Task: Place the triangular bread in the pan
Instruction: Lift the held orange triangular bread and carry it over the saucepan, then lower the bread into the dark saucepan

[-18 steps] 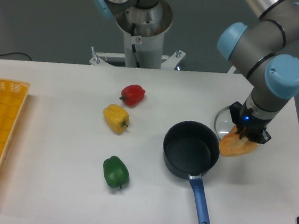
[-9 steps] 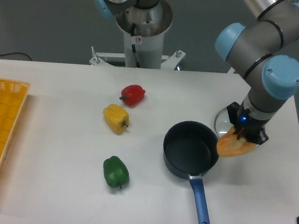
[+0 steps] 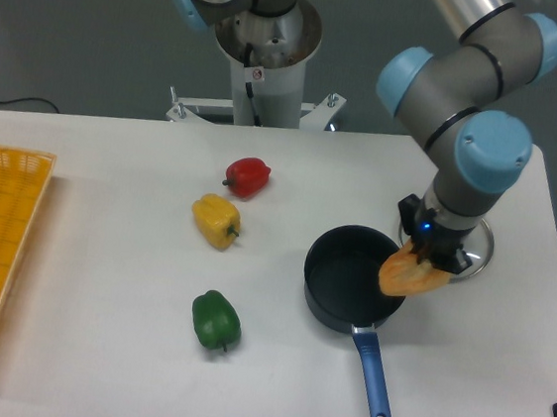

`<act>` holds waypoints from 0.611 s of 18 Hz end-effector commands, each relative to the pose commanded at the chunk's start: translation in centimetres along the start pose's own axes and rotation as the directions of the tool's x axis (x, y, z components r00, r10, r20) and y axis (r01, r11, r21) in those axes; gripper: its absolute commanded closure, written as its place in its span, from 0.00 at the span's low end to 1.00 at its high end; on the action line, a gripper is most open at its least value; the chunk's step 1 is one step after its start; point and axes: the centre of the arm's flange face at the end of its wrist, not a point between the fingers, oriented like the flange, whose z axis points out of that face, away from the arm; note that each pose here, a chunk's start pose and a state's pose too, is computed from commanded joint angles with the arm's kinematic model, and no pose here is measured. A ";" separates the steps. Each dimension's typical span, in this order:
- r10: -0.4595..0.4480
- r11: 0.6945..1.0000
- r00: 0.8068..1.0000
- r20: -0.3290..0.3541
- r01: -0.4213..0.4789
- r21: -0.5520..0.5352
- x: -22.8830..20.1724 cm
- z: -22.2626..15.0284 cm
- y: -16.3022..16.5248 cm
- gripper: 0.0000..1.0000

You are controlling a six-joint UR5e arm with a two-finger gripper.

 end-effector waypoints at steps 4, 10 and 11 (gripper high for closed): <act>-0.003 1.000 1.000 0.023 0.003 0.006 1.6 1.6 -1.1 0.81; -0.008 1.000 1.000 -0.003 0.008 0.004 3.4 3.0 -1.9 0.81; -0.008 1.000 1.000 0.002 0.008 0.006 3.4 3.1 -1.9 0.81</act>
